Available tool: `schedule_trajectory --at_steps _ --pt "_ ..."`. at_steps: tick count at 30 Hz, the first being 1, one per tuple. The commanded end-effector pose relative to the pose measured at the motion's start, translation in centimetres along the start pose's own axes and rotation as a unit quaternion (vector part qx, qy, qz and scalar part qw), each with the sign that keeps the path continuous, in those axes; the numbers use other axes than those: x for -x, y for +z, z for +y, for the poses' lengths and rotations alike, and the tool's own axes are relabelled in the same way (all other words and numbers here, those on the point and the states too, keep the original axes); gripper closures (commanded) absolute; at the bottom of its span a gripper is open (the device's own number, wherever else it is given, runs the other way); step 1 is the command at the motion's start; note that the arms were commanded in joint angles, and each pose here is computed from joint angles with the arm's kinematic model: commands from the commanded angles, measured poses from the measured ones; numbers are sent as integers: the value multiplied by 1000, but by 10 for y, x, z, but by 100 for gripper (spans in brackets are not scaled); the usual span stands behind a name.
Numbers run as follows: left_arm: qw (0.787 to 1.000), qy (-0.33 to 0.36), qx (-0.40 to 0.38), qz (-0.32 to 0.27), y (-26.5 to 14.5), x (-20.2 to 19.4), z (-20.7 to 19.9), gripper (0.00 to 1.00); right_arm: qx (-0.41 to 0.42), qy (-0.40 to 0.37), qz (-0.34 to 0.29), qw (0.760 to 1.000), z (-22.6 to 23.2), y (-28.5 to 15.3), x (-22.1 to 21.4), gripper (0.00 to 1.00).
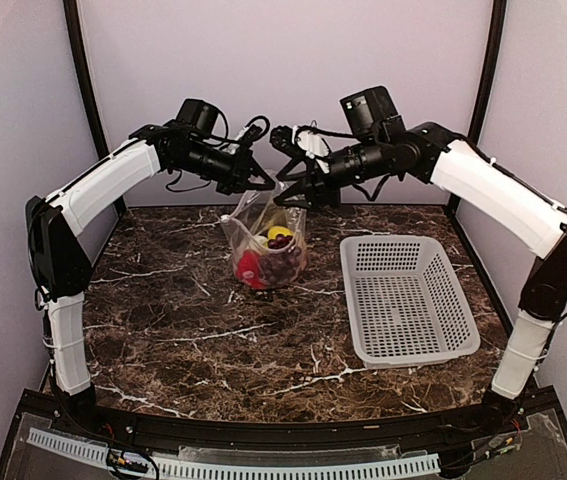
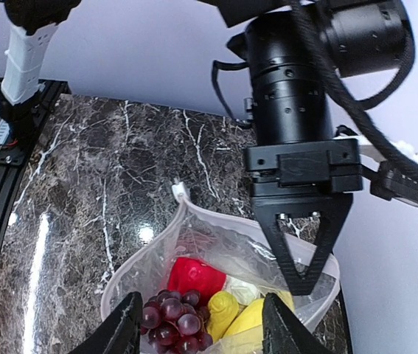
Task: Place the food in the zip-top bag and seal the zipper
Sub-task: Place the fake fruit in the zipper food storage bag, then pass from the left arm to the right
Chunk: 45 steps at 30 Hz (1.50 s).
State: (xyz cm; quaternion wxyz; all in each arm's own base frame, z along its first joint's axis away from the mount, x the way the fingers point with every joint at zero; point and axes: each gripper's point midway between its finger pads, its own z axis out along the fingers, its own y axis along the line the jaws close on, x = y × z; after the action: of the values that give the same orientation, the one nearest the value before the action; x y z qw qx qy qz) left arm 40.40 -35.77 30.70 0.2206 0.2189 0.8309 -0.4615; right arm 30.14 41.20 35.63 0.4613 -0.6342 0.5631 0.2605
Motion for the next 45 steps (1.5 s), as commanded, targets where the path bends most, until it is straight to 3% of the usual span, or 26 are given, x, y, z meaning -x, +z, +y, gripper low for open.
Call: schedule_trajectory --at_steps 1,11,16,23,27,29,36,39,41,42,45 --pt "1000 3 -7 -7 -3 2 -2 99 59 -33 32 997 35 5 -18 49" --pt "1000 -1 -6 -5 -3 1 -2 99 67 -106 145 982 68 38 -65 48" --pt "1000 -3 -6 -2 -2 0 -1 99 43 -109 199 973 64 56 -89 54" --pt "1000 -1 -4 0 -2 -2 0 99 24 -112 215 970 56 60 -91 74" --pt "1000 1 -2 1 -2 -2 1 99 15 -112 205 972 51 56 -81 100" --pt "1000 7 -2 1 -3 -2 1 98 12 -112 186 976 50 50 -66 100" --pt "994 106 31 -20 -40 10 -24 63 -1 -113 111 987 45 22 -9 100" --pt "981 172 57 -63 -74 13 -45 54 0 -108 116 987 46 25 -14 100" --pt "980 176 65 -68 -74 -11 -33 48 0 -103 128 986 45 31 -23 100" --pt "973 197 60 -103 -79 -3 -39 44 0 -100 133 986 45 33 -27 100" --pt "963 212 72 -149 -97 -35 -36 35 0 -93 137 986 44 34 -31 100"
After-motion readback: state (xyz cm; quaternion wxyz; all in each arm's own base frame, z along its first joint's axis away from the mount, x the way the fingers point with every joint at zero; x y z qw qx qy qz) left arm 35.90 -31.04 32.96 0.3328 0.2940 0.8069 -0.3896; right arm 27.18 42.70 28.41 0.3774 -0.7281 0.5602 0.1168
